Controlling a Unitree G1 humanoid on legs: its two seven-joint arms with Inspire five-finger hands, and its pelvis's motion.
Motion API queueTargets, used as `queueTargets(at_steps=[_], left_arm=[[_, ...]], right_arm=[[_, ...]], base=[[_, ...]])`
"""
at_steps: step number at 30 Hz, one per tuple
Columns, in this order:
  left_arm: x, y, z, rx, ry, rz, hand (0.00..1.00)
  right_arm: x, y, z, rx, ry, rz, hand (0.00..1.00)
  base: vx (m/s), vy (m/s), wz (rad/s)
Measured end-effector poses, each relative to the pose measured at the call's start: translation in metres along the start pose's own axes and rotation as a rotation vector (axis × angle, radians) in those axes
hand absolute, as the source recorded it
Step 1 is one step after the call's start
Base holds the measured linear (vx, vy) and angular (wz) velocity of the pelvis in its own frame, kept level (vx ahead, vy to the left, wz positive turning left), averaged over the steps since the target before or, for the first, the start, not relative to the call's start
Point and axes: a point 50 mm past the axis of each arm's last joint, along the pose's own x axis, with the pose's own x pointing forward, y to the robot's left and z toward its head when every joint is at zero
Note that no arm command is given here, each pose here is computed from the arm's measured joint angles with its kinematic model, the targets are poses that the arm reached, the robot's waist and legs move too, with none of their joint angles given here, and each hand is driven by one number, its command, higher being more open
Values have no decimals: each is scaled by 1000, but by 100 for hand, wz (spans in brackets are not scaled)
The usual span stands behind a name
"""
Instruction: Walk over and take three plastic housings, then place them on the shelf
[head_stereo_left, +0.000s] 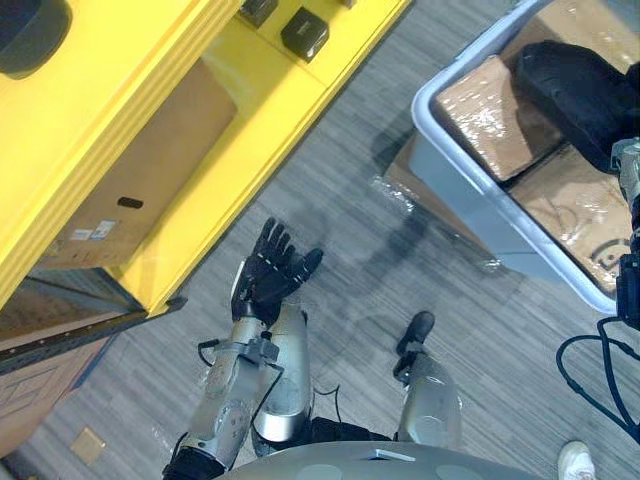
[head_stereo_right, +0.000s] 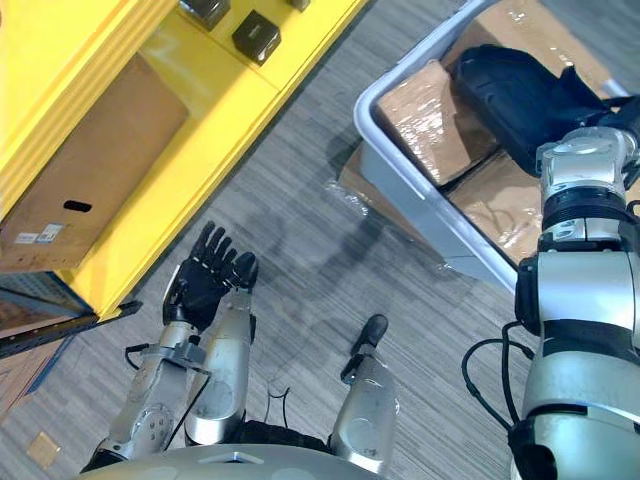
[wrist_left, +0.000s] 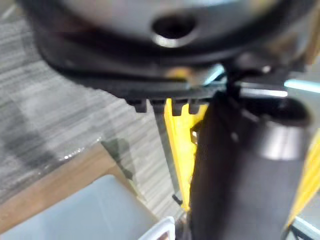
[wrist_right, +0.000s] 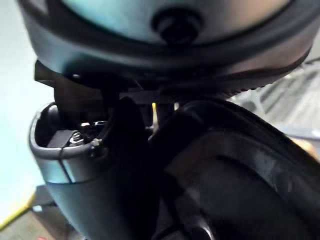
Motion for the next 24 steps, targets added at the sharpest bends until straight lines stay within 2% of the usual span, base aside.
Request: queueTargets(at_steps=[5, 10, 14, 16, 17, 20, 24], left_arm=[[-5, 3, 13, 37, -34, -41, 100], [-7, 3, 26, 68, -74, -76, 100], [5, -8, 41, 72, -110, -147, 100], [14, -14, 44, 47, -84, -204, 100], [16, -16, 45, 37, -82, -214, 100], [26, -28, 39, -58, 4, -299, 100], [42, -59, 26, -193, 177, -444, 100]], right_arm=[[-2, -25, 29, 136, -237, -169, 0], [-11, -25, 24, 143, -370, -184, 0], [-27, -9, 9, 167, -449, -118, 0], [-46, 16, -10, 160, -458, -41, 0], [-49, 18, -12, 154, -463, -32, 0], [-73, 37, -30, 123, -524, 39, 0], [-104, 54, -36, 110, -639, 104, 0]], base=[[22, -30, -8], [59, -30, -9], [43, -9, -13], [56, -22, -11], [61, -22, -8], [50, -11, -9], [1, -7, -23]])
